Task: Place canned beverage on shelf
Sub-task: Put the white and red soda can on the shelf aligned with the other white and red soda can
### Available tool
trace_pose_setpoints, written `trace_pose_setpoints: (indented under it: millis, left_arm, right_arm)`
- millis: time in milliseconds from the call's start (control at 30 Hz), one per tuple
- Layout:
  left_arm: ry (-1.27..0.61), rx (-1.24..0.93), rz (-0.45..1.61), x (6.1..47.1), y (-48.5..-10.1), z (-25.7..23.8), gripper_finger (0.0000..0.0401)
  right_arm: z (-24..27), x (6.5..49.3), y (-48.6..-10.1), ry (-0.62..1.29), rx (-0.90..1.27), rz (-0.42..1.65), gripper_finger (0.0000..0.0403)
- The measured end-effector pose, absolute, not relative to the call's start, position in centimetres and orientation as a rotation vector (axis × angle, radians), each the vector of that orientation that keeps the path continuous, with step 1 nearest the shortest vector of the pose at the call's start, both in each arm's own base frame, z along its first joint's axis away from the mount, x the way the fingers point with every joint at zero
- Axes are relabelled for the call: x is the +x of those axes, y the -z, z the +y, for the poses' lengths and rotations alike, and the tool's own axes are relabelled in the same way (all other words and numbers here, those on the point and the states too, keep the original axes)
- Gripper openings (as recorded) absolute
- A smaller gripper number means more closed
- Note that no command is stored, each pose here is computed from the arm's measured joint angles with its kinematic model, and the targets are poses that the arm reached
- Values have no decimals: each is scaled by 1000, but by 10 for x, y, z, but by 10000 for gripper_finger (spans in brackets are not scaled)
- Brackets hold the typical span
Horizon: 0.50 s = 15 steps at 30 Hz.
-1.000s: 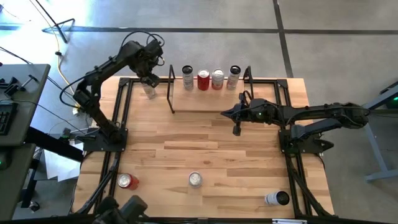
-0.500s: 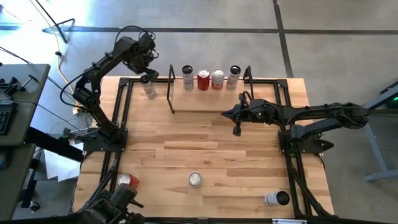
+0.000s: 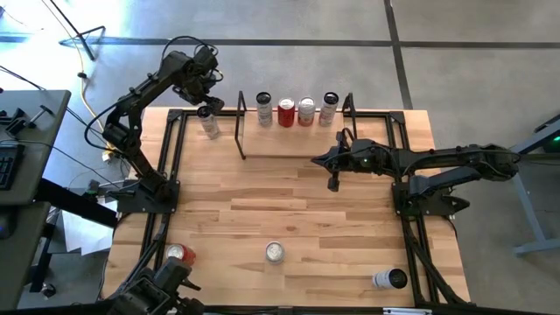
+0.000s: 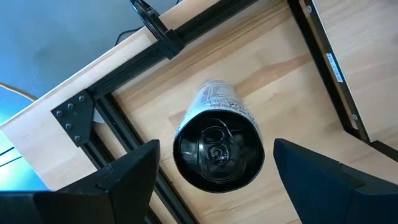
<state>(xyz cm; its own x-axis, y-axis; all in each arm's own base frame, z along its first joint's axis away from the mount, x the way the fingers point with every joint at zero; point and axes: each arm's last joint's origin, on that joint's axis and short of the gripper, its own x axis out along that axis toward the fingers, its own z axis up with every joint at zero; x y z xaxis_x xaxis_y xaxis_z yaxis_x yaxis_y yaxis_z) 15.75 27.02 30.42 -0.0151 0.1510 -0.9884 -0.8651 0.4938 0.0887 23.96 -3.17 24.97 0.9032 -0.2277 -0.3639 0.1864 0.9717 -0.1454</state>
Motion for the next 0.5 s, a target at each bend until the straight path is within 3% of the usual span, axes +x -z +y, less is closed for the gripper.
trace_pose_setpoints:
  millis: [500]
  left_arm:
    - [-864, -679, 1390, 158, -266, 269, 305]
  right_arm:
    - [-32, 240, -249, 213, -109, 391, 0]
